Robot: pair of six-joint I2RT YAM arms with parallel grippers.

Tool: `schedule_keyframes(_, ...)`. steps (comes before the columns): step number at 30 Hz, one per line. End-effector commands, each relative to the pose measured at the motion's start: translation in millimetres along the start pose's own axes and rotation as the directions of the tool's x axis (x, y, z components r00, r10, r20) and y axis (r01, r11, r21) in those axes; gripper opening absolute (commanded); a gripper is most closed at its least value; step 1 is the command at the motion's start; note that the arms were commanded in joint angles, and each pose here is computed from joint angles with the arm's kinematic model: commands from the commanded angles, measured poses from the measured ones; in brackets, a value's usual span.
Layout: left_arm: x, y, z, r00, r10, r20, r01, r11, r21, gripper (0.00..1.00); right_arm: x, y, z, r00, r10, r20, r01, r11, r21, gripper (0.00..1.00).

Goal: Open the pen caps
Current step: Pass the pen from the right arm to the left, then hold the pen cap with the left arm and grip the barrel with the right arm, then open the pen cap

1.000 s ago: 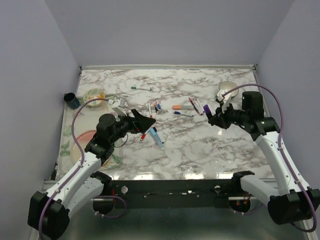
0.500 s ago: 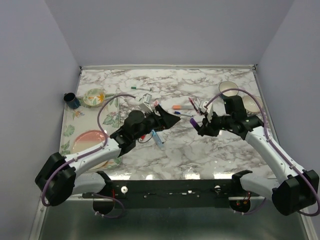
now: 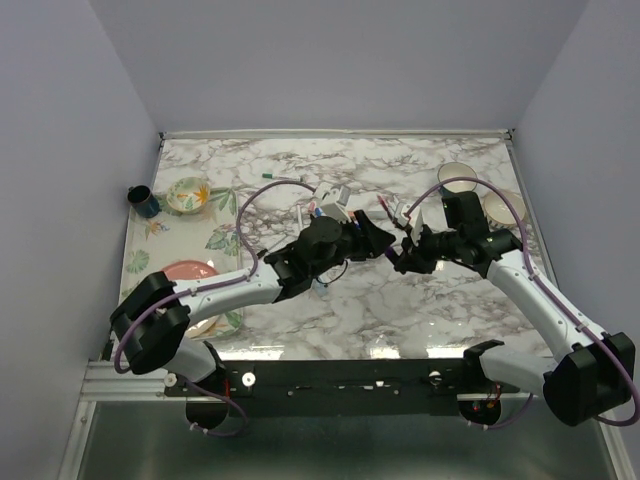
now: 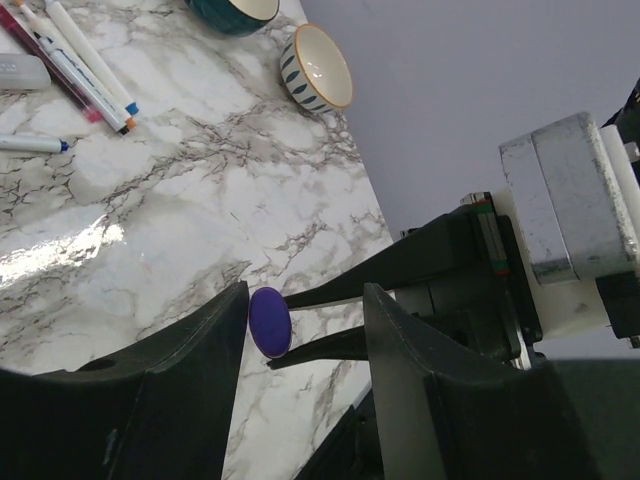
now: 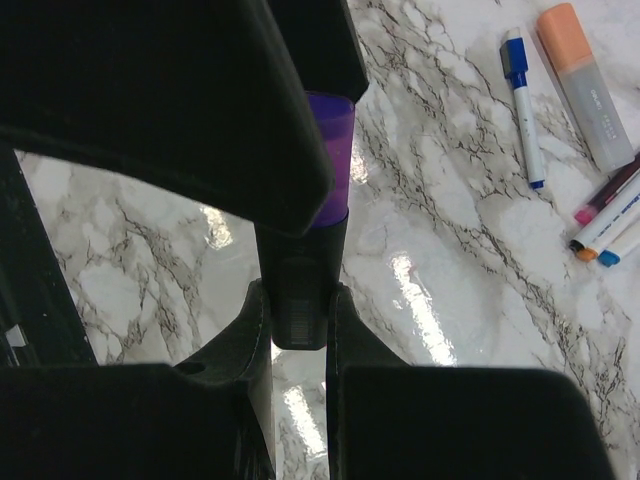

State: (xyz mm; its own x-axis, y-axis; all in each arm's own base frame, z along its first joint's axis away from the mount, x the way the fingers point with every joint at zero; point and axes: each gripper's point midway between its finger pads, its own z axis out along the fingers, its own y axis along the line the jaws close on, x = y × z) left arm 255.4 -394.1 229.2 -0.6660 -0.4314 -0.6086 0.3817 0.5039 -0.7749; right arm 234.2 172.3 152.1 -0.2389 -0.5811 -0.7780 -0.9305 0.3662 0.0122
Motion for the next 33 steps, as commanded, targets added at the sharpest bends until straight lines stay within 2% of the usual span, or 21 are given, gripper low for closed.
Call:
schedule_keyframes(1,9.2,7.1,9.2,0.996,0.086,-0.005,-0.086,0.992,-0.091,0.53,-1.5,-0.7,-0.9,1.0,-0.008,0.002,0.008,1.0,0.011,0.03)
schedule_keyframes(2,14.0,11.6,10.4,0.995,0.101,-0.02,-0.103,0.988,-0.111,0.49,-1.3,-0.9,-1.0,1.0,-0.008,0.002,0.008,1.0,0.013,0.03)
schedule_keyframes(4,13.5,9.8,13.1,0.992,0.126,-0.022,-0.128,0.984,-0.125,0.47,-1.0,-0.4,-1.0,1.0,-0.009,0.003,0.009,1.0,0.014,0.03)
schedule_keyframes(5,18.9,11.8,13.7,0.99,0.135,-0.039,-0.139,0.981,-0.136,0.42,-1.8,-1.1,-1.5,1.0,-0.01,0.004,0.01,1.0,0.018,0.03)
schedule_keyframes(7,19.2,10.0,15.6,0.988,0.152,-0.043,-0.156,0.978,-0.141,0.41,-1.5,-1.6,-1.6,1.0,-0.011,0.003,0.011,1.0,0.022,0.03)
schedule_keyframes(10,21.5,11.1,17.4,0.985,0.165,-0.05,-0.171,0.974,-0.149,0.31,-2.0,-0.8,-1.5,1.0,-0.01,0.007,0.01,1.0,0.019,0.03)
schedule_keyframes(13,23.4,13.5,19.1,0.984,0.172,-0.056,-0.178,0.972,-0.153,0.11,-0.7,-1.2,-1.7,1.0,-0.01,0.004,0.01,1.0,0.022,0.06)
schedule_keyframes(14,21.1,10.4,18.9,0.984,0.17,-0.046,-0.175,0.974,-0.144,0.0,-1.2,-1.0,-2.3,1.0,-0.011,0.007,0.011,1.0,0.024,0.09)
schedule_keyframes(15,20.7,9.0,18.5,0.985,0.167,-0.042,-0.171,0.976,-0.136,0.0,-1.1,0.4,-2.1,1.0,-0.012,0.009,0.012,1.0,0.02,0.13)
schedule_keyframes(19,26.6,-1.0,13.8,0.988,0.148,-0.045,-0.151,0.987,-0.052,0.0,-6.1,0.9,-3.4,0.999,-0.009,0.031,0.009,1.0,0.024,0.5)
schedule_keyframes(22,29.1,-18.5,11.2,0.986,0.162,-0.044,-0.159,0.986,0.055,0.0,-13.2,5.7,-2.4,0.998,0.008,0.054,-0.008,1.0,-0.013,0.62)
schedule_keyframes(27,27.8,-30.9,6.4,0.983,0.181,-0.023,-0.177,0.975,0.135,0.0,-18.9,11.1,0.0,0.997,0.036,0.073,-0.032,0.998,-0.061,0.68)
schedule_keyframes(30,23.2,-31.9,4.2,0.984,0.176,-0.002,-0.174,0.975,0.135,0.0,-17.8,13.7,2.9,0.996,0.05,0.068,-0.044,0.995,-0.085,0.67)
schedule_keyframes(33,13.7,-27.3,2.8,0.988,0.148,0.031,-0.151,0.983,0.104,0.0,-16.3,15.2,4.8,0.996,0.062,0.063,-0.055,0.994,-0.099,0.62)
